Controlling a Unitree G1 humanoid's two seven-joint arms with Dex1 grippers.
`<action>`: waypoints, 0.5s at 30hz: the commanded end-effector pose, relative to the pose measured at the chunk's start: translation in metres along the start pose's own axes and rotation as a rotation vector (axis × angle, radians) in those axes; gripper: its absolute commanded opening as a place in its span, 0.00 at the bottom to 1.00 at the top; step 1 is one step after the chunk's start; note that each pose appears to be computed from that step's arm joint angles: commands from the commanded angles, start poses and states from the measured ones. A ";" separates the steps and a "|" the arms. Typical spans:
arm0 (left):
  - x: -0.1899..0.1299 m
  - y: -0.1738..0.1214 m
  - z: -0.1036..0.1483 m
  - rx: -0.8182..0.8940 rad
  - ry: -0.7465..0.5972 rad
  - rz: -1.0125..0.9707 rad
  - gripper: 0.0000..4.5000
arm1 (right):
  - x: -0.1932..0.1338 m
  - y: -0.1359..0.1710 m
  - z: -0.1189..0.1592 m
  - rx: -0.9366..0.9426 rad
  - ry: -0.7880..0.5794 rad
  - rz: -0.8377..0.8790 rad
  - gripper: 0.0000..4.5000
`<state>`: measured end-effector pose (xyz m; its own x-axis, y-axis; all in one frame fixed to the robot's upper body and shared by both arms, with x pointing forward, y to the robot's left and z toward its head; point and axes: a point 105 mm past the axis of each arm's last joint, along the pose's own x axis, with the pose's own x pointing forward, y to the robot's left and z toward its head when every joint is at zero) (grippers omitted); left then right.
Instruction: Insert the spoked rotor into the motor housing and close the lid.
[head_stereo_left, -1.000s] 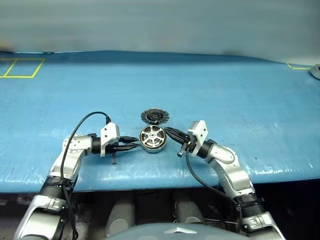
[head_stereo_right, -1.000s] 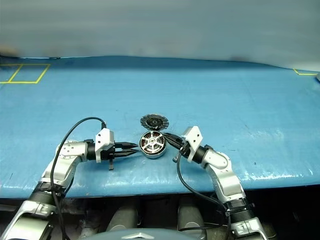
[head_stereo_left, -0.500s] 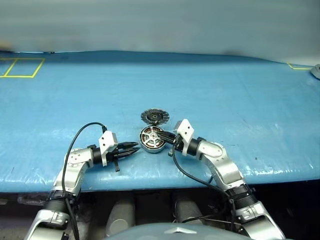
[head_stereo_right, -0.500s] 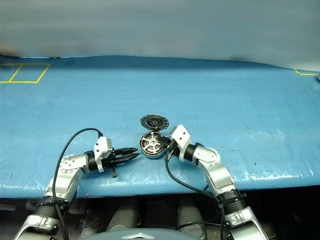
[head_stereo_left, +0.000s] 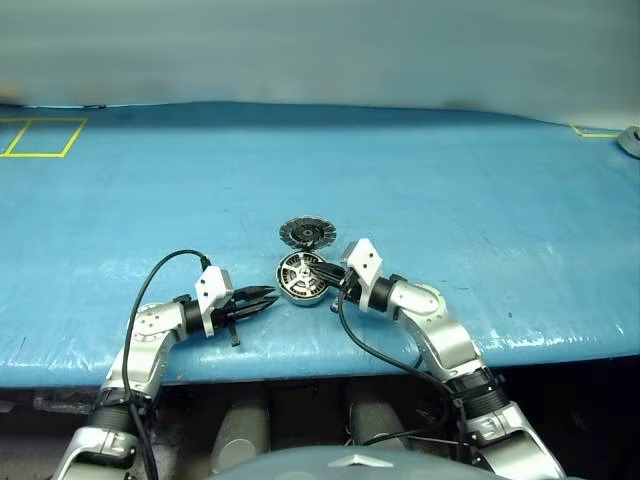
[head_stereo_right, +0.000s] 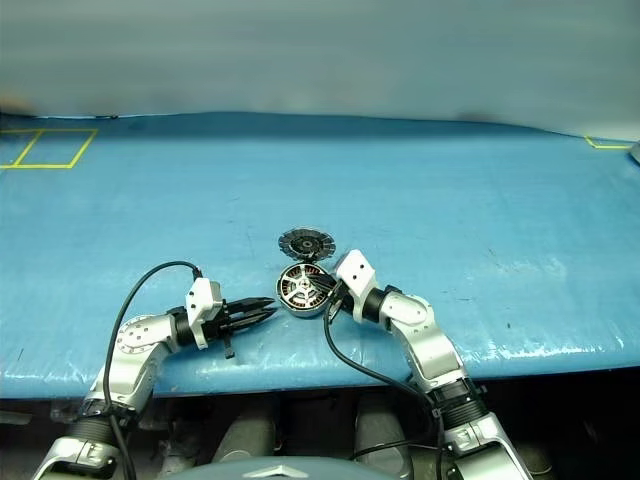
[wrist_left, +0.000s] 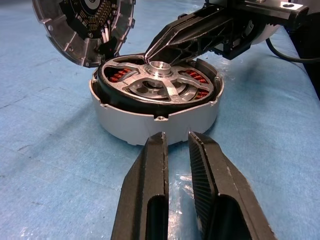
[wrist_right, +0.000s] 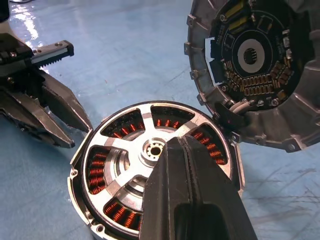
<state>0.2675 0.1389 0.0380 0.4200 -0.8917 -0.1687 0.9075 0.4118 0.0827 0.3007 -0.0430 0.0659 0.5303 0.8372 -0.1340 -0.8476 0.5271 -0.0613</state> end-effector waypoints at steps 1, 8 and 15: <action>-0.001 0.002 0.009 0.027 -0.032 0.015 0.17 | 0.005 0.004 0.027 -0.020 -0.089 0.034 0.00; -0.002 0.002 0.009 0.025 -0.031 0.024 0.17 | 0.017 0.007 0.028 -0.032 -0.076 0.059 0.00; -0.004 0.001 0.008 0.031 -0.025 0.037 0.17 | 0.023 0.002 0.001 -0.028 0.073 0.053 0.00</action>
<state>0.2653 0.1414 0.0342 0.4431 -0.8793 -0.1747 0.8964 0.4370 0.0743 0.3087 -0.0198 0.0717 0.4725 0.8654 -0.1669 -0.8813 0.4656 -0.0813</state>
